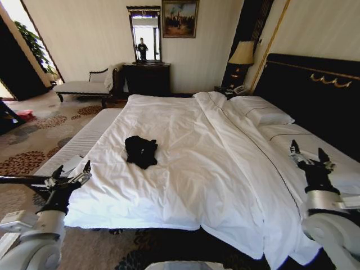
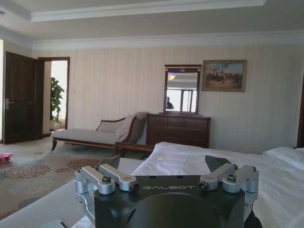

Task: Fold the clothes on the bed.

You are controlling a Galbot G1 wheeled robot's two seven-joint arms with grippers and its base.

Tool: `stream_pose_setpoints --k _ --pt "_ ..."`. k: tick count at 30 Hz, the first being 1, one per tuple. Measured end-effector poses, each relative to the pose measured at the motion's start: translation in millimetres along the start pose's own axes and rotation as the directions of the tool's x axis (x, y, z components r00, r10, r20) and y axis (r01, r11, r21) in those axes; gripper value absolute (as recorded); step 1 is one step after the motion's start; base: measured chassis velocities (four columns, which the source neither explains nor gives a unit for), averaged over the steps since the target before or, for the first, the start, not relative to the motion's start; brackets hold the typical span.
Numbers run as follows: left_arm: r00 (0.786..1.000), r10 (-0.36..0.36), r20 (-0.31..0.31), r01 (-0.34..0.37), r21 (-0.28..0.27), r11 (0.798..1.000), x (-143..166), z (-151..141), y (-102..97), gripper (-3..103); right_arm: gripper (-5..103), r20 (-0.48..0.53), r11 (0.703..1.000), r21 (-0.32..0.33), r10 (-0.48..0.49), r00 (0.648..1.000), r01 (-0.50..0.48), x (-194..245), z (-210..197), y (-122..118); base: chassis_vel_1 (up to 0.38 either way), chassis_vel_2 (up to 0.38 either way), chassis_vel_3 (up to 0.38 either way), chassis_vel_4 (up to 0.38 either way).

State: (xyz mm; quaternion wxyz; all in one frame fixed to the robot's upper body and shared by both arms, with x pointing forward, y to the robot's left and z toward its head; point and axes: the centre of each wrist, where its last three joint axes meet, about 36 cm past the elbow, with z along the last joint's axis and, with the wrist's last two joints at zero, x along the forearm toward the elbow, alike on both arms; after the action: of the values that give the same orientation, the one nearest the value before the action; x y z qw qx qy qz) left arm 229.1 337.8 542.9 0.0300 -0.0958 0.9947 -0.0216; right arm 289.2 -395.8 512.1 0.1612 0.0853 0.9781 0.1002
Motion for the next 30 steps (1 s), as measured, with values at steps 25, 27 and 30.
stream_pose_setpoints --k 25,27,30 --pt "0.996 -0.021 -0.088 0.015 -0.059 0.998 29 19 0.1 100 100 -0.083 0.995 -0.011 -0.096 0.992 0.095 66 62 53 0.000 0.000 0.000 0.000" --pt "0.996 -0.021 -0.086 0.016 -0.056 0.998 30 18 -0.6 100 100 -0.085 0.995 -0.009 -0.099 0.991 0.098 66 64 54 0.000 0.000 0.000 0.000" --pt "0.997 -0.027 -0.079 0.024 -0.042 0.999 31 17 -4.4 100 100 -0.096 0.995 -0.011 -0.101 0.990 0.101 67 71 56 0.000 0.000 0.000 0.000"
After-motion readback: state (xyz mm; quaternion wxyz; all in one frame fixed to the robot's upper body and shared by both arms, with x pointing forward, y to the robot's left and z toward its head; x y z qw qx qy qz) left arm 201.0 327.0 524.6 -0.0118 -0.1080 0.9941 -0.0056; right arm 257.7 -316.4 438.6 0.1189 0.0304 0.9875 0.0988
